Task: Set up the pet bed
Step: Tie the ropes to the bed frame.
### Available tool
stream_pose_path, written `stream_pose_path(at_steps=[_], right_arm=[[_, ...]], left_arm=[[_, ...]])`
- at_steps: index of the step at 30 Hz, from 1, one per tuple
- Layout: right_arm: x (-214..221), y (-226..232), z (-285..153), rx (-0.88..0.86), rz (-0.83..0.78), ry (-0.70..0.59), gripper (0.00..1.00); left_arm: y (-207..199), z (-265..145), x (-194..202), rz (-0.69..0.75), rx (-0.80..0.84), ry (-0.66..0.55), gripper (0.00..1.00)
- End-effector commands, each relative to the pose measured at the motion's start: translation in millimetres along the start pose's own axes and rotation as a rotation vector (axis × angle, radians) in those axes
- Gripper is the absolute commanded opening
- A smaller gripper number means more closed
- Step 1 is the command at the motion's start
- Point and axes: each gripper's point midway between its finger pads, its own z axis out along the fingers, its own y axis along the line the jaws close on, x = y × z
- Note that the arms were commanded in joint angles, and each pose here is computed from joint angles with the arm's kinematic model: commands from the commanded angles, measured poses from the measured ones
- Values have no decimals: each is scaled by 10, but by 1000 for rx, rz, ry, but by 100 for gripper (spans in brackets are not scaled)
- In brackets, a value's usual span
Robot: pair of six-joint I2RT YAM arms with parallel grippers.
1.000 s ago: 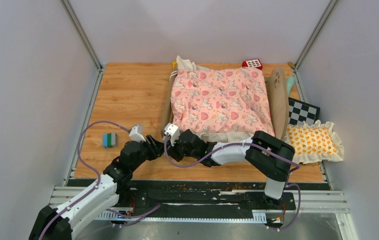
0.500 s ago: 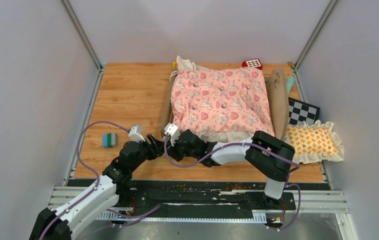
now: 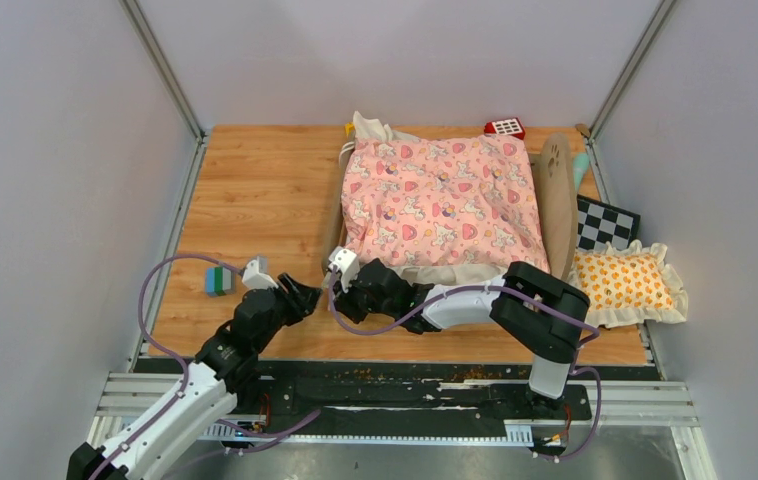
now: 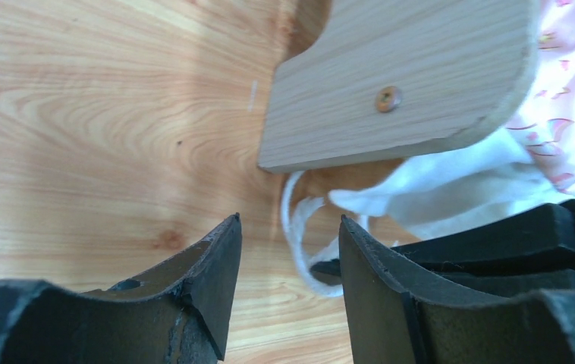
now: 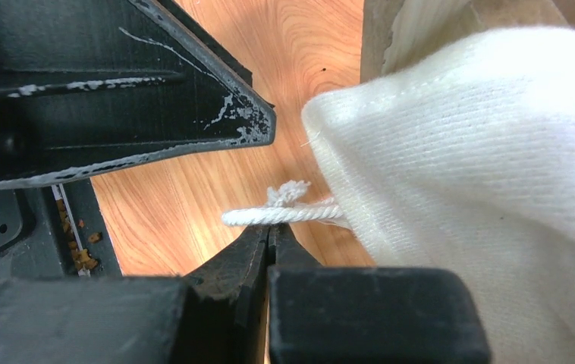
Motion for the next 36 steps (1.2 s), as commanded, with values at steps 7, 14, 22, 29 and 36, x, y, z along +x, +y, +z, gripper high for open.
stream_pose_path(at_steps=[7, 14, 22, 29, 36], right_arm=[[-192, 42, 43, -18, -55, -22, 0], [-200, 45, 59, -22, -60, -14, 0], [-185, 46, 65, -21, -58, -9, 0], [-179, 54, 62, -26, -55, -8, 0], [-161, 65, 73, -33, -55, -3, 0]], left_arm=[[215, 51, 134, 16, -70, 34, 52], [69, 138, 252, 61, 18, 93, 50], [-32, 149, 231, 72, 62, 91, 49], [-38, 126, 166, 72, 57, 64, 49], [-147, 113, 149, 73, 118, 56, 49]])
